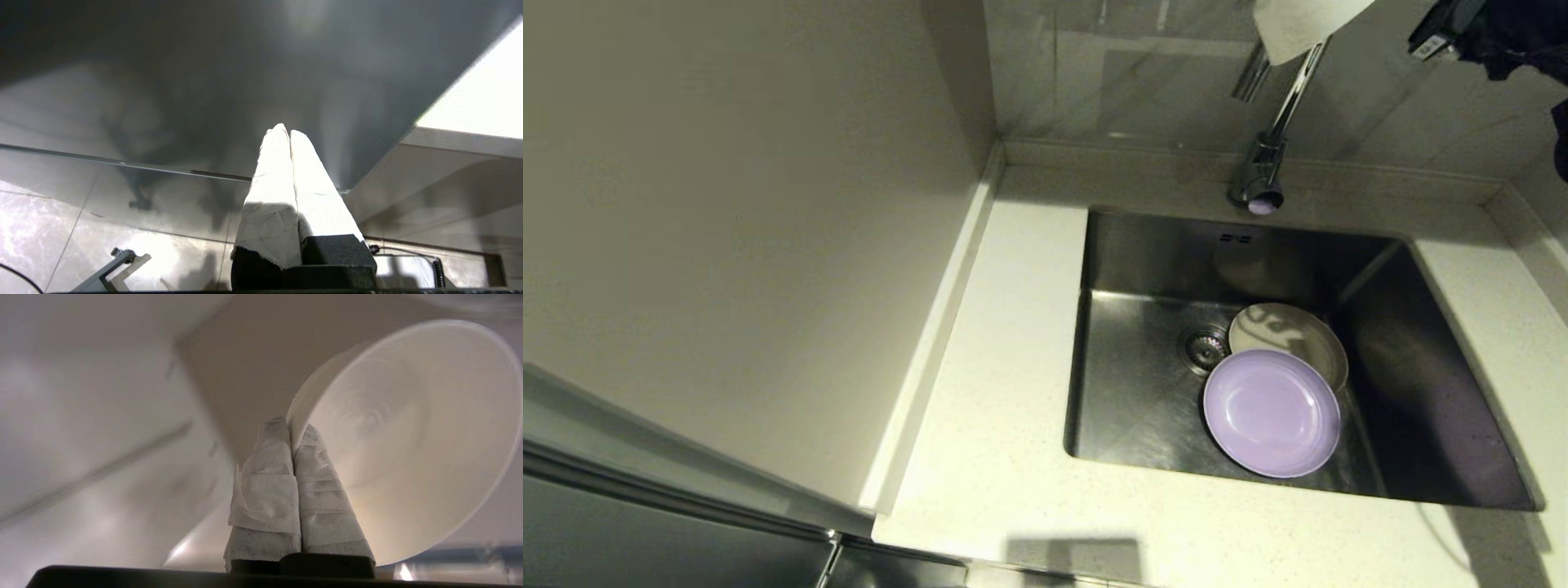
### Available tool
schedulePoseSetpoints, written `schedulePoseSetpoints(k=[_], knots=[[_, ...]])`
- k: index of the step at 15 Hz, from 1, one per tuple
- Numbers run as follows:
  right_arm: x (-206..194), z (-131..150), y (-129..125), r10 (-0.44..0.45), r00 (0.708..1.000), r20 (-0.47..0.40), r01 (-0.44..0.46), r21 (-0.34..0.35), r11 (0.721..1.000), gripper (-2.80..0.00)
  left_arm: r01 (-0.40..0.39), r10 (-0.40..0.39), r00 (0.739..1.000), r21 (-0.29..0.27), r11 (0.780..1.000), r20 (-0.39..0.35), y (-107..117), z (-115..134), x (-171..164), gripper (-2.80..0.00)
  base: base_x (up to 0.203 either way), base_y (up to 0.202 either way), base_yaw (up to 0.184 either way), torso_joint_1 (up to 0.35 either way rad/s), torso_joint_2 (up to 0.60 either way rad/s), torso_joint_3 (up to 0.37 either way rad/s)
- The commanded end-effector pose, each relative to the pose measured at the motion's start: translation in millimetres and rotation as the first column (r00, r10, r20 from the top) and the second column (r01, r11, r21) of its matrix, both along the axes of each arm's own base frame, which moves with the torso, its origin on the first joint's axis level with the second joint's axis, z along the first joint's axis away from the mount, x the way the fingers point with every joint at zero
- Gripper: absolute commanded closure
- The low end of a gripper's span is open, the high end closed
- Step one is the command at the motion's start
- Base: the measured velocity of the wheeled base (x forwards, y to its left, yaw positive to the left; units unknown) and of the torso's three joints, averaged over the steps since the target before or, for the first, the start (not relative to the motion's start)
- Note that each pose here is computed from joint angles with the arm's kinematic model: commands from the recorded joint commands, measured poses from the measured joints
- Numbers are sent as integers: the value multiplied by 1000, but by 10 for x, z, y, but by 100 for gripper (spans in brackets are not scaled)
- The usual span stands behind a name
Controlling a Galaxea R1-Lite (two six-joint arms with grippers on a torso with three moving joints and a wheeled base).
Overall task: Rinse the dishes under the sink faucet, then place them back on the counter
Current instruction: Put a bowl back to the table from the sink
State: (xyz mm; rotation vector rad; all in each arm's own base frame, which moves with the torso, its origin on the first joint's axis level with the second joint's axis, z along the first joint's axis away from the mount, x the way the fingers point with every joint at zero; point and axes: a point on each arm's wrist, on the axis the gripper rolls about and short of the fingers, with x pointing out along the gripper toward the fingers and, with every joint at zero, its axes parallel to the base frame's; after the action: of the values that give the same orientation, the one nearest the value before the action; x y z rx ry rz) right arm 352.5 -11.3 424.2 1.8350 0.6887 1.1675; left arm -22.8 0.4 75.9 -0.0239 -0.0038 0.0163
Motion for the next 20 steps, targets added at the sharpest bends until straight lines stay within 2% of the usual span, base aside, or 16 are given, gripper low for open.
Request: schedulePoseSetpoints(k=[1, 3, 6, 7, 9, 10, 11, 13, 14, 16, 17, 18, 19, 20], knots=[[-103, 55, -164, 12, 1000, 28, -13, 29, 1000, 0, -1, 1, 1000, -1, 1000, 3, 0, 1, -1, 0, 0, 0, 0, 0, 0, 0], [-97, 16, -242, -6, 1000, 9, 6, 26, 1000, 0, -1, 1, 1000, -1, 1000, 3, 0, 1, -1, 0, 0, 0, 0, 0, 0, 0], [64, -326, -307, 13, 992, -128, -13, 1, 1000, 0, -1, 1, 1000, -1, 1000, 3, 0, 1, -1, 0, 0, 0, 0, 0, 0, 0], [21, -324, -345, 4, 996, -85, -5, -14, 1000, 0, -1, 1, 1000, -1, 1000, 3, 0, 1, -1, 0, 0, 0, 0, 0, 0, 0], [-205, -120, -331, -3, 996, 94, 8, -49, 999, 0, -1, 1, 1000, -1, 1000, 3, 0, 1, -1, 0, 0, 0, 0, 0, 0, 0], [-361, 23, -326, -10, 978, 209, 24, -67, 997, 0, -1, 1, 1000, -1, 1000, 3, 0, 1, -1, 0, 0, 0, 0, 0, 0, 0], [-532, 157, -334, -23, 945, 327, 49, -74, 996, 0, -1, 1, 1000, -1, 1000, 3, 0, 1, -1, 0, 0, 0, 0, 0, 0, 0], [-790, 297, -398, -57, 875, 481, 106, -76, 991, 0, -1, 1, 1000, -1, 1000, 3, 0, 1, -1, 0, 0, 0, 0, 0, 0, 0], [-842, 310, -435, -64, 864, 499, 126, -90, 988, 0, -1, 1, 1000, -1, 1000, 3, 0, 1, -1, 0, 0, 0, 0, 0, 0, 0], [-833, 252, -495, -49, 877, 478, 152, -179, 972, 0, -1, 1, 1000, -1, 1000, 3, 0, 1, -1, 0, 0, 0, 0, 0, 0, 0], [-794, 175, -540, -57, 865, 499, 200, -238, 951, 0, -1, 1, 1000, -1, 1000, 3, 0, 1, -1, 0, 0, 0, 0, 0, 0, 0], [-764, 89, -616, -60, 846, 530, 260, -310, 915, 0, -1, 1, 1000, -1, 1000, 3, 0, 1, -1, 0, 0, 0, 0, 0, 0, 0], [-726, -36, -721, -40, 829, 557, 315, -407, 858, 0, -1, 1, 1000, -1, 1000, 3, 0, 1, -1, 0, 0, 0, 0, 0, 0, 0], [-692, -173, -830, -1, 804, 594, 366, -494, 788, 0, -1, 1, 1000, -1, 1000, 3, 0, 1, -1, 0, 0, 0, 0, 0, 0, 0]])
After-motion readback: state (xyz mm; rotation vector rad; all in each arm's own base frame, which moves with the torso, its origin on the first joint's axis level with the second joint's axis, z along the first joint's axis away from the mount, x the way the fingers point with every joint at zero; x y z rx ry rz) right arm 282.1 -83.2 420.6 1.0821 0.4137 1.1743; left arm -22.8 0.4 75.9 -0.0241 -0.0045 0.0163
